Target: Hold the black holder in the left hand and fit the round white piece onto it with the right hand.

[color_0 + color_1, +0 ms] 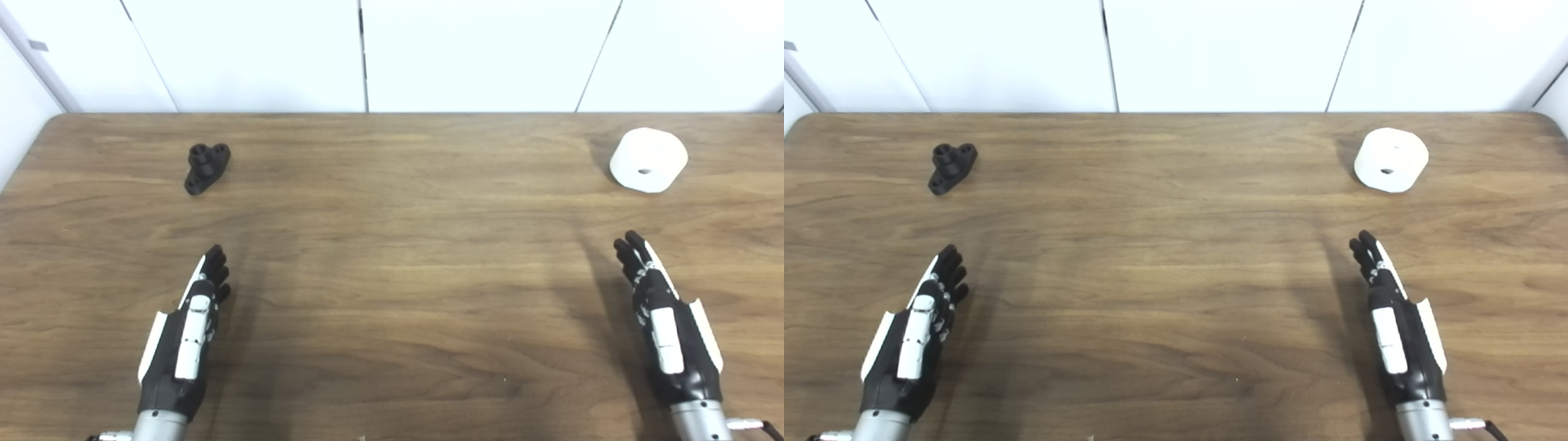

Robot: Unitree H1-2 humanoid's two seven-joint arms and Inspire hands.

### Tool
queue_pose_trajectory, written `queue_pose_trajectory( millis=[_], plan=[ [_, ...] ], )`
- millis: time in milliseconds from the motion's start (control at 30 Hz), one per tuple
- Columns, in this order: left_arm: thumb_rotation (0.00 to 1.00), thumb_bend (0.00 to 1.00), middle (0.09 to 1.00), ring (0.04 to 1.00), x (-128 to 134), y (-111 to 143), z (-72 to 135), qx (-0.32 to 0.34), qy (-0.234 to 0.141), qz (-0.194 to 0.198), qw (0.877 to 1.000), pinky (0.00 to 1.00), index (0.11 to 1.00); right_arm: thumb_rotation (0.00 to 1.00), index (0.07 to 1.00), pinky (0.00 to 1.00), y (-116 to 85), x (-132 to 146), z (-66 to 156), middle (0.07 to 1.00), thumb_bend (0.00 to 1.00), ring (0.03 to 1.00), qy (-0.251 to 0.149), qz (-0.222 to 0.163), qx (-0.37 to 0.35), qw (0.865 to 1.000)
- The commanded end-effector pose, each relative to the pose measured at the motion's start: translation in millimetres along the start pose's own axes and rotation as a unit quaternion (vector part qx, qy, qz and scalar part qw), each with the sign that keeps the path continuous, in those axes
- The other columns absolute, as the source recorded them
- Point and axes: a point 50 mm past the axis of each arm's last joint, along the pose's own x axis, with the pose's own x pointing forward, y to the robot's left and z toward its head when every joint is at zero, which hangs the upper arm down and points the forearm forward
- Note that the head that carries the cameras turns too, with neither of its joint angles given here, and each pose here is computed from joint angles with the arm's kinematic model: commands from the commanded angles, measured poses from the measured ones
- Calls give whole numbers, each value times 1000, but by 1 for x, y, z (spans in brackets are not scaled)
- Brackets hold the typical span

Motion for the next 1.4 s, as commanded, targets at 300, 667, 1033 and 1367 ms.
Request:
queue_pose_trajectory(
  millis=[300, 667, 1033, 1367],
  plan=[
    [1000, 365, 1000, 1000, -1, 6, 10, 15, -24, -2, 1000, 1000, 1000, 1000, 944, 1000, 4, -6, -4, 935, 626, 968, 17, -10, 12, 1000],
    [1000, 426, 1000, 1000, -4, -4, 5, 7, -26, -14, 1000, 1000, 995, 1000, 960, 1000, -8, -11, -14, 943, 636, 964, 10, -8, 5, 1000],
    [1000, 420, 988, 978, -5, -16, -7, 21, -22, -6, 1000, 1000, 962, 1000, 994, 1000, -11, -11, -25, 976, 567, 1000, 16, -5, 29, 999],
    [867, 371, 952, 945, -1, -22, -10, 24, -32, -3, 999, 935, 923, 1000, 990, 1000, -17, -9, -33, 961, 554, 1000, 33, -14, 37, 999]
  ],
)
